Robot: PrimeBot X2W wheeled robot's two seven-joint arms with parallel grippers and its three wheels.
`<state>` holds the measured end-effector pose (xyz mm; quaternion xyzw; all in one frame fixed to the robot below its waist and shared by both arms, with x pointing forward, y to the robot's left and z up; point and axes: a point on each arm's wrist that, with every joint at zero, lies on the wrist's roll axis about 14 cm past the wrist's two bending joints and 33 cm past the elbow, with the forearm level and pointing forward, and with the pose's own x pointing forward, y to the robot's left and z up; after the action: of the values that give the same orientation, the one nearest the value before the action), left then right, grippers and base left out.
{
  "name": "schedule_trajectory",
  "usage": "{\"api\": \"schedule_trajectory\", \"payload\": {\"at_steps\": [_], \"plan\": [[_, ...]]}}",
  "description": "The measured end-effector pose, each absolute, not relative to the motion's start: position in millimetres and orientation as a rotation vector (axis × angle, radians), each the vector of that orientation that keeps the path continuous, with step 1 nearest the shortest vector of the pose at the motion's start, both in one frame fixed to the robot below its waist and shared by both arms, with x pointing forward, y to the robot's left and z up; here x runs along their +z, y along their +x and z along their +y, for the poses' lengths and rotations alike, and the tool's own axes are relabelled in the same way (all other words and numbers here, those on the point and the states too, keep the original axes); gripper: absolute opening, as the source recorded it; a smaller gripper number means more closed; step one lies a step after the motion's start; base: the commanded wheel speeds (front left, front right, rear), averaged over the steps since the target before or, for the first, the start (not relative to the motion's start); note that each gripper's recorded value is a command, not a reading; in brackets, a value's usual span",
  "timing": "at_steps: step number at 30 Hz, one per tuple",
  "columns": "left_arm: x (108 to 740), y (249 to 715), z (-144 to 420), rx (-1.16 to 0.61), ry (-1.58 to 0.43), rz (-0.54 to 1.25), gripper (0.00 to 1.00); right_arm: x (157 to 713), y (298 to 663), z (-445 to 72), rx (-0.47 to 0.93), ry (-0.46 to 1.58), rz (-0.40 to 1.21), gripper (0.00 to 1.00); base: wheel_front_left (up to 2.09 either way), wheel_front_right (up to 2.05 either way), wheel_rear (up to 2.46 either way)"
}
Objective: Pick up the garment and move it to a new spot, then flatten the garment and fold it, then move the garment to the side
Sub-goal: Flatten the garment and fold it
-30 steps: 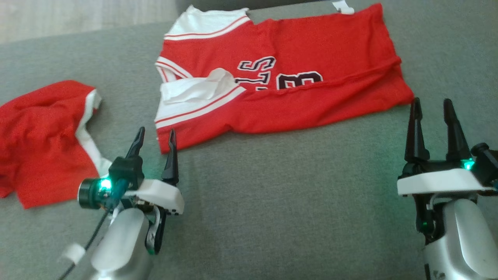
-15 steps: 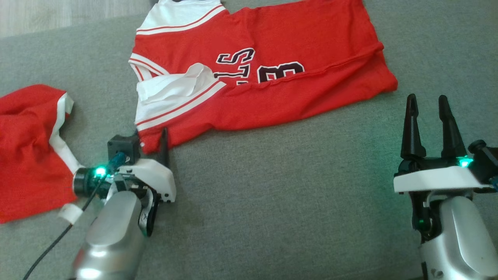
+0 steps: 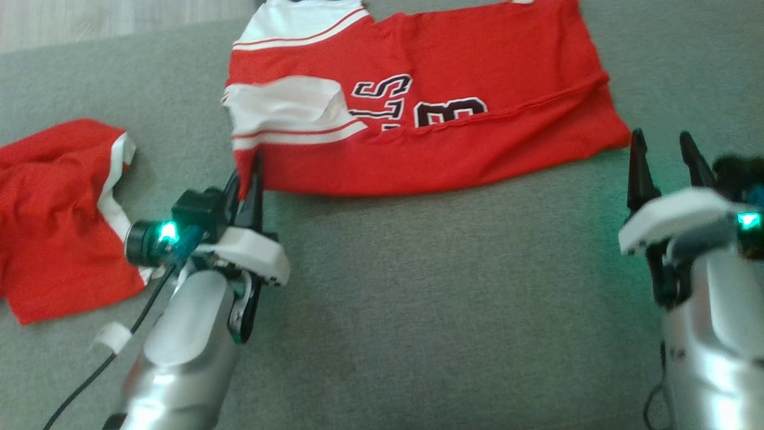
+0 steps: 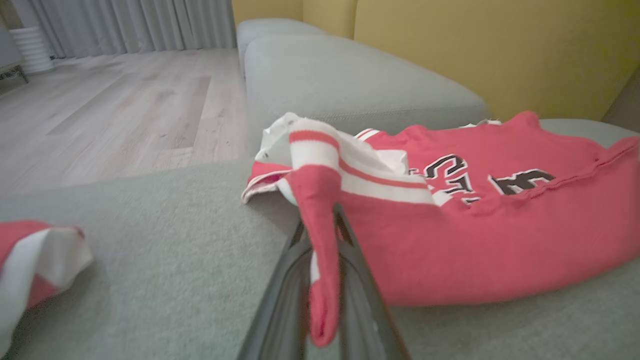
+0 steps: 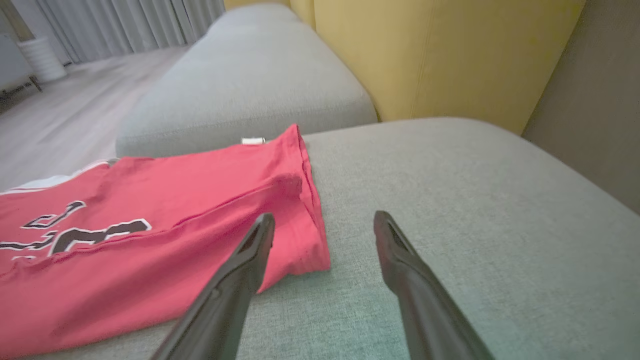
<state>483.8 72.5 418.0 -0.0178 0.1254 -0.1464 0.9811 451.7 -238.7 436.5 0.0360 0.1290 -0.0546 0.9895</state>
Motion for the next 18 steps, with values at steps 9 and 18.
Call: {"api": "schedule_trajectory", "payload": {"at_steps": [9,18], "plan": [[440.3,493.4,61.4,-0.344,-0.033,0.174,0.00,384.5,479.8,-231.6,-0.098,0.024,0.587,1.00,0.00,0.00,0.00],[432.5,491.4,67.3,-0.337,-0.030,0.196,0.00,365.2,497.0,-236.5,-0.105,-0.055,0.702,1.00,0.00,0.00,0.00]]}}
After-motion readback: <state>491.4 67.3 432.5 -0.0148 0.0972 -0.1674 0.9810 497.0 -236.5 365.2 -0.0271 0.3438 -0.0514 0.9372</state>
